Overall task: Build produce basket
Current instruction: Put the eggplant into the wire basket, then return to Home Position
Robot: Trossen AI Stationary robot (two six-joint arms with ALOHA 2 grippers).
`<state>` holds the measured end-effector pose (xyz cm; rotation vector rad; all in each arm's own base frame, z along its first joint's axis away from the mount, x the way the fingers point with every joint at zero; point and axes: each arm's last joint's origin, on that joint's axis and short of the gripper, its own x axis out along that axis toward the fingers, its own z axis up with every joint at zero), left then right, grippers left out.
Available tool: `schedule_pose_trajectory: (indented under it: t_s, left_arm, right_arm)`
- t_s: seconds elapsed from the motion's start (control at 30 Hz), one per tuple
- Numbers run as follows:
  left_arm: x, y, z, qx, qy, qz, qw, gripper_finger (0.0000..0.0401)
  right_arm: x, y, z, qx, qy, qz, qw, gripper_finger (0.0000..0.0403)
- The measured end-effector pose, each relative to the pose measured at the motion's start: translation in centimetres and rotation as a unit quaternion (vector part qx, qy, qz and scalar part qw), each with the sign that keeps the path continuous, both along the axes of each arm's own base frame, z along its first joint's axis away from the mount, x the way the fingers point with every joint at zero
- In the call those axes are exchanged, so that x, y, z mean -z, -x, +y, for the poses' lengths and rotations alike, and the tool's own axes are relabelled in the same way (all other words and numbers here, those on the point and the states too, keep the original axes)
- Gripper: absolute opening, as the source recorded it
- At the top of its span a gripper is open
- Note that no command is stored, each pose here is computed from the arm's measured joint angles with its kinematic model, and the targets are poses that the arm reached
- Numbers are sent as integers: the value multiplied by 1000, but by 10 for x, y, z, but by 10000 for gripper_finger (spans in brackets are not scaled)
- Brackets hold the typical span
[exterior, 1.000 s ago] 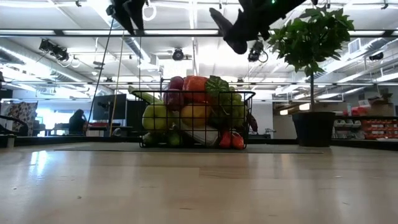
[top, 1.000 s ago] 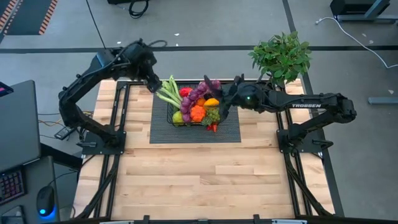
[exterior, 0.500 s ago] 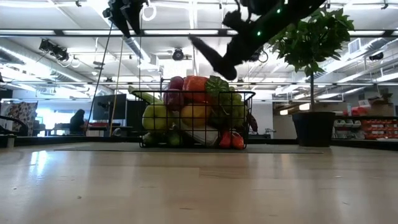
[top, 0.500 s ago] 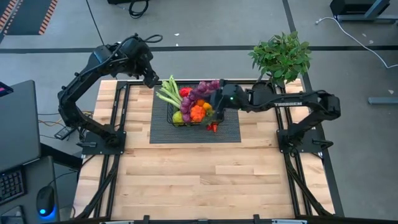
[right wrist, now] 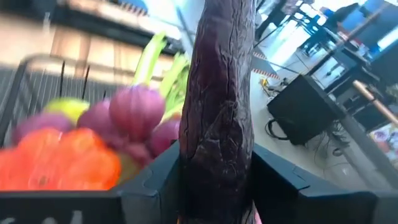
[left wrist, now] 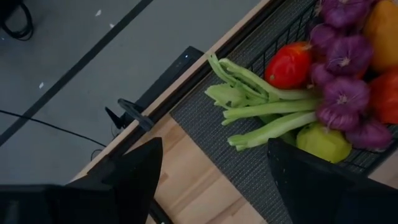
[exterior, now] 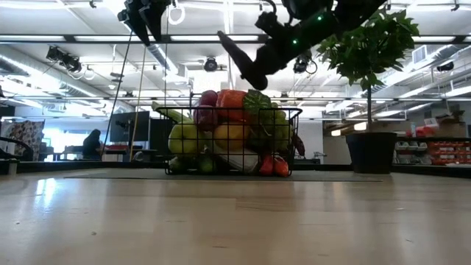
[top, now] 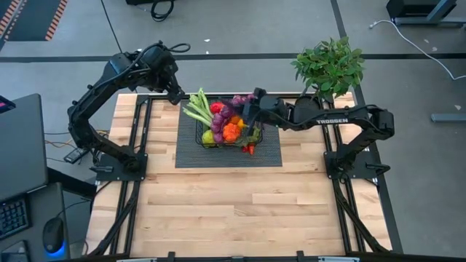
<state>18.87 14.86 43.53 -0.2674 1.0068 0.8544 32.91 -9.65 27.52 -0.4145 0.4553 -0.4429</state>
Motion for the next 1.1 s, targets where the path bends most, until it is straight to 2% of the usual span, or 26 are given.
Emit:
schedule_pose_trajectory:
  t_s: [0.13,0.23,0.3,0.5,0.7,0.93,1.1]
  left_arm:
    - [0,0,0,-2,1,-2,1000,293]
    - [0,0,0,-3,1,-2,1000,293]
    - [0,0,0,-3,1,-2,1000,293]
    - [0,0,0,-2,1,-2,1000,293]
    - [0,0,0,-1,0,-2,1000,293]
    - [0,-1,0,-2,1,-9,1000,293]
    - [-7,-13,2,18,2,-96,995,293]
  right_arm:
    - [-4,-1,-3,19,-68,-67,995,196]
    - [-6,-2,-2,25,-140,-114,983,221]
    - [-6,-2,-2,32,-168,-128,977,240]
    - [-6,-1,-3,49,-167,-132,976,295]
    - [-9,-2,4,24,-184,-140,973,313]
    - [-35,11,17,23,-265,-219,939,308]
    - [-50,24,26,42,-327,-257,908,307]
